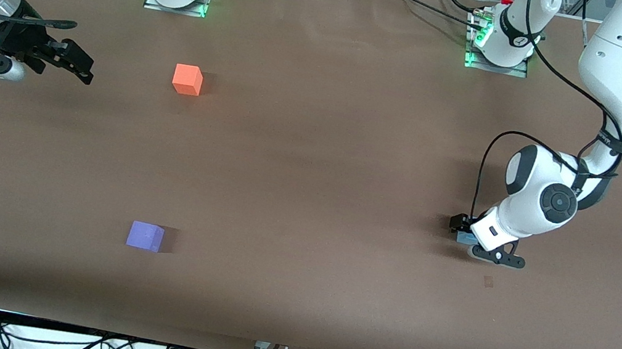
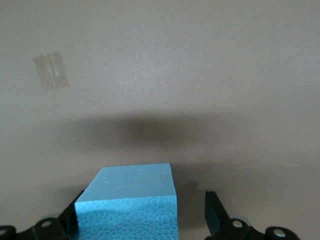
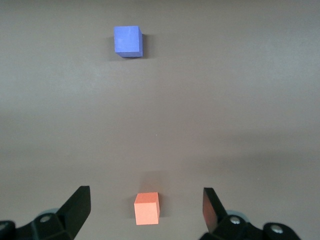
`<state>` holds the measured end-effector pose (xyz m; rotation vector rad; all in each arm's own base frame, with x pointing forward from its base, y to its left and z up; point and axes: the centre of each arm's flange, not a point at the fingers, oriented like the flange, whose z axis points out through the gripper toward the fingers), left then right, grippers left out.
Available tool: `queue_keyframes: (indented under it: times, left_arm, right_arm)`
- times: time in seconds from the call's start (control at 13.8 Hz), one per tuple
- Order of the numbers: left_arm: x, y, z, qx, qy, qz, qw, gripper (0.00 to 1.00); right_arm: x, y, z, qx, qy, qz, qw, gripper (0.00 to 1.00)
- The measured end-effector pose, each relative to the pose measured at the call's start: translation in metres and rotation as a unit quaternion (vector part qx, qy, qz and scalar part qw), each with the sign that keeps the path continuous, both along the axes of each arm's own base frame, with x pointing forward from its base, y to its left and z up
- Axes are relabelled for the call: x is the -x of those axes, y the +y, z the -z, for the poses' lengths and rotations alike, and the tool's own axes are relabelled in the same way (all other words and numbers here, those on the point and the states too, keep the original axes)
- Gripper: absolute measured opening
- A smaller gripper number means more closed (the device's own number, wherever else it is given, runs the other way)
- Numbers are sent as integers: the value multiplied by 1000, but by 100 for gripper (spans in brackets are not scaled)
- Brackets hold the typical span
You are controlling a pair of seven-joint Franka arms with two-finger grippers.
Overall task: Place blue block between orange and purple blocks
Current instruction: 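Reach the open left gripper down over the light-blue cube, then close the left gripper on the light-blue cube and lift it, then carry the light-blue cube with the left gripper toward the table middle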
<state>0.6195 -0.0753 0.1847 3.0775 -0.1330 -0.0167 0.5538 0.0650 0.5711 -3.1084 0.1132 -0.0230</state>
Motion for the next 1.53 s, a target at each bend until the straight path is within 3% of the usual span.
queue_keyframes:
  times: [0.22, 0.29, 0.58, 0.87, 1.02, 1.23, 1.53]
  left_arm:
    - [4, 1, 8, -1, 7, -1, 1000, 62]
    - [3, 1, 8, -1, 6, -1, 1000, 59]
    - [-2, -4, -9, 1, 1, 4, 1000, 58]
    - [-11, -63, -91, 8, 37, 51, 998, 58]
    - [-11, -107, -136, 7, 54, 47, 997, 58]
    - [7, -194, -154, 4, 53, 27, 998, 58]
    - [48, -324, -106, 6, 70, 70, 995, 58]
  right_arm:
    - [0, 0, 0, 0, 0, 0, 1000, 100]
    - [0, 0, 0, 0, 0, 0, 1000, 100]
    - [0, 0, 0, 0, 0, 0, 1000, 100]
    - [2, 0, 2, 1, 8, 0, 1000, 100]
    - [2, 0, 2, 1, 10, 0, 1000, 100]
    - [2, 0, 2, 1, 10, 0, 1000, 100]
    - [2, -1, 1, 1, 9, 0, 1000, 100]
